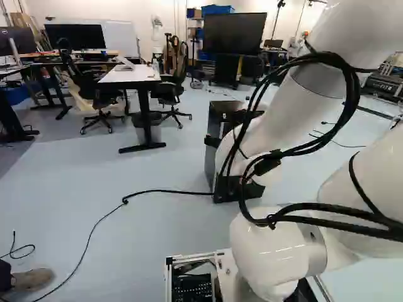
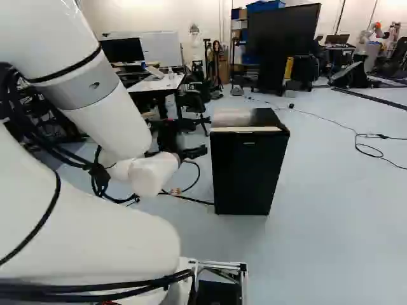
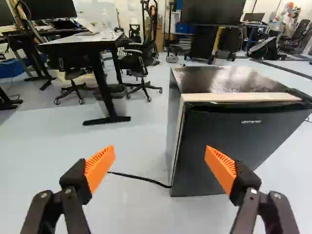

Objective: Open the fridge door

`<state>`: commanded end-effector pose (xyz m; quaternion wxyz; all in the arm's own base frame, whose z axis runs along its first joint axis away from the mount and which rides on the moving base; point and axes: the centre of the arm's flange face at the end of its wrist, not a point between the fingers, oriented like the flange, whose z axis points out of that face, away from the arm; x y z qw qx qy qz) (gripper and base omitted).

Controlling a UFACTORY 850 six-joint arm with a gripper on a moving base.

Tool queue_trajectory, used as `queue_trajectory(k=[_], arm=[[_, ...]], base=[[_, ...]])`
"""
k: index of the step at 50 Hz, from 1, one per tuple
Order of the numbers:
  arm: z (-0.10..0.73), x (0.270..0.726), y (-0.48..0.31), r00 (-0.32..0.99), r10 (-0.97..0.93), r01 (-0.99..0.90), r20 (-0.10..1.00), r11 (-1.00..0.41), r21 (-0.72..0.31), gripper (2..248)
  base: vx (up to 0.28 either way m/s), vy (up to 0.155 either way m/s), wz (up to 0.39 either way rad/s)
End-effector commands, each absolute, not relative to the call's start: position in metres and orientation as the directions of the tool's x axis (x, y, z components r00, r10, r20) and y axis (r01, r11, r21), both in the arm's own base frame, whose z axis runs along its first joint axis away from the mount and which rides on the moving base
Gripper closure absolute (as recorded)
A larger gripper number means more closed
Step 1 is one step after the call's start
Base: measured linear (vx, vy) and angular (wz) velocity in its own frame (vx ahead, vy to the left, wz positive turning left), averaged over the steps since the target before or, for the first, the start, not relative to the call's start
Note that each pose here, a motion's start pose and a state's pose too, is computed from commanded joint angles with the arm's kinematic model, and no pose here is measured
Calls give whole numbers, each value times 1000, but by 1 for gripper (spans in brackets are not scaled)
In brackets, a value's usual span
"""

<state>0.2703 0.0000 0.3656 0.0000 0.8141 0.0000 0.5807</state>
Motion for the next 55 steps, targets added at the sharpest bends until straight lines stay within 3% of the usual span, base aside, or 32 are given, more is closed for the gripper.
queue_trajectory(k=[55], arm=[[371, 322, 9, 342, -22, -12, 939, -1000, -19, 3]], base=[[0, 0, 0]])
